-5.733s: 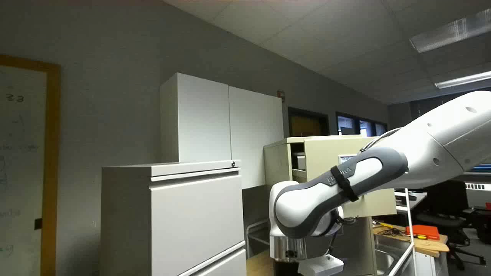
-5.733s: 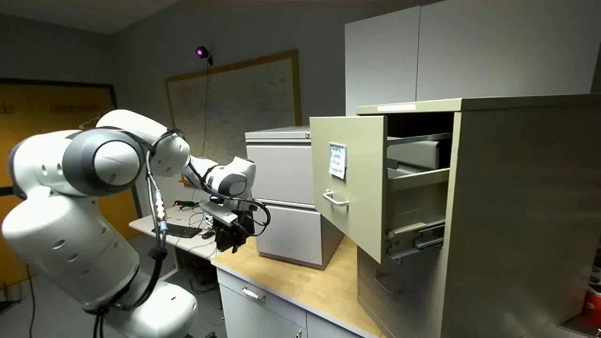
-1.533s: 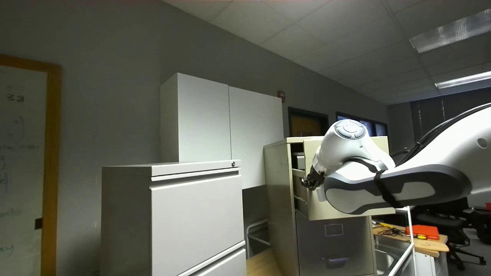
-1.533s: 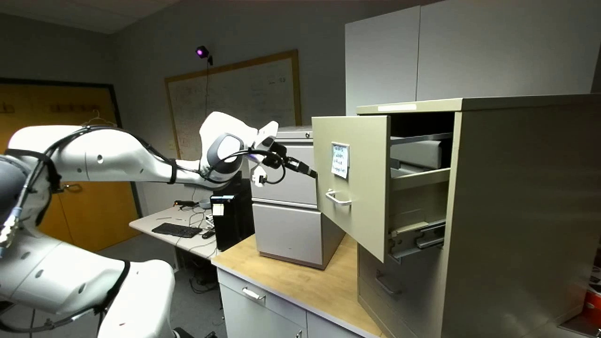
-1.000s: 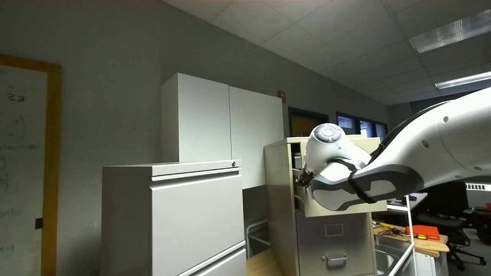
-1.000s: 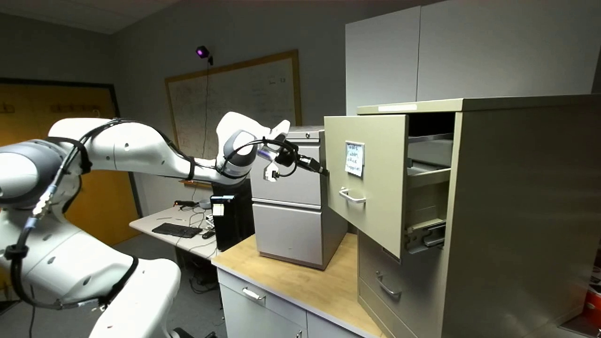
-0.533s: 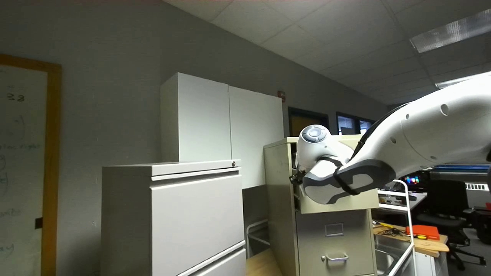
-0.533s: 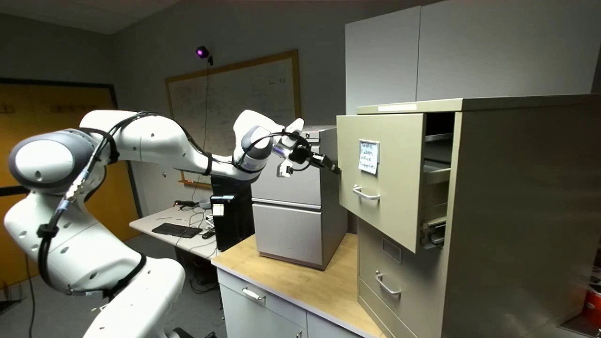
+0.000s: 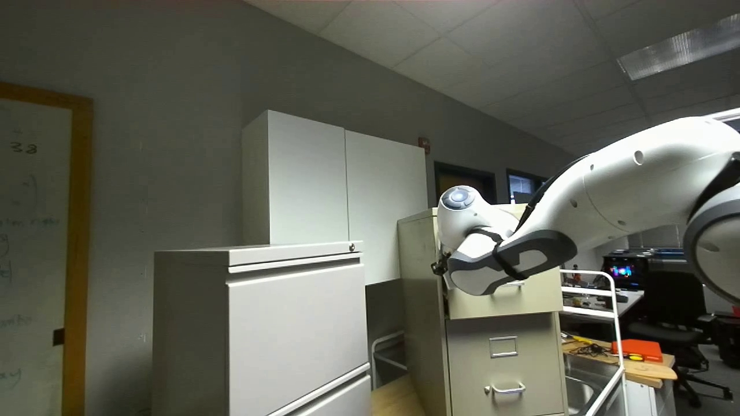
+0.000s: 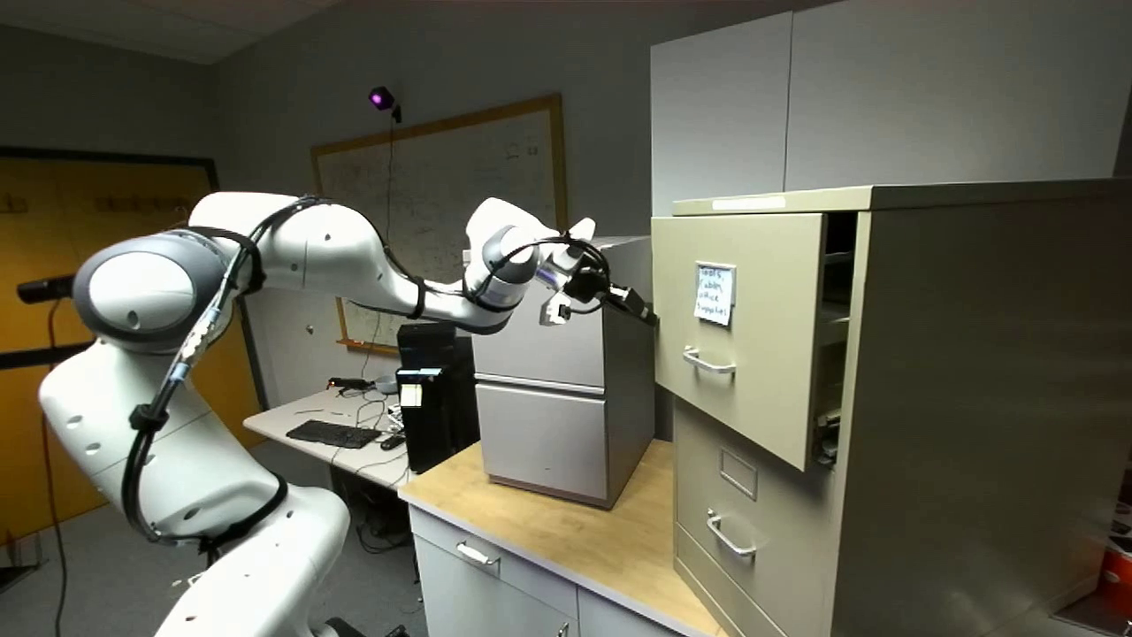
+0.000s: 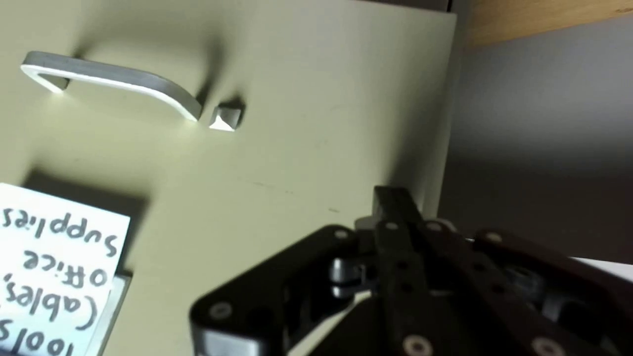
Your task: Close the top drawer of the beige file cabinet
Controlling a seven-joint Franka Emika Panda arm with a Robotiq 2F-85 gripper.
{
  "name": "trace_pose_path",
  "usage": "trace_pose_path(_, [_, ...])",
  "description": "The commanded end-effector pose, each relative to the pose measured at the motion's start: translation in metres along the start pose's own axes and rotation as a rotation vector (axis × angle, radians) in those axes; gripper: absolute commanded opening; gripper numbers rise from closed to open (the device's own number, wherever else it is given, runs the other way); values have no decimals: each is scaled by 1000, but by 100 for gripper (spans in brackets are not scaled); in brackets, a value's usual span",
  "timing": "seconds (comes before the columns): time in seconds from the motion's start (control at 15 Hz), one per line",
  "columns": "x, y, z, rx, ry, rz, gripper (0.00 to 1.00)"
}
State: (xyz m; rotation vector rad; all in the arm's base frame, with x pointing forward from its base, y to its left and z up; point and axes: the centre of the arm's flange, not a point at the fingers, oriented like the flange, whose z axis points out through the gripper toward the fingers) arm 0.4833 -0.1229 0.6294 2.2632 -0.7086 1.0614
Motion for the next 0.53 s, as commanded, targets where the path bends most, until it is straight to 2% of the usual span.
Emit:
trace_pose_path(0.0, [30,-15,73,48,-73,20,0])
trace_pose_path(0.47, [33,-14,121,71,-164,43,0])
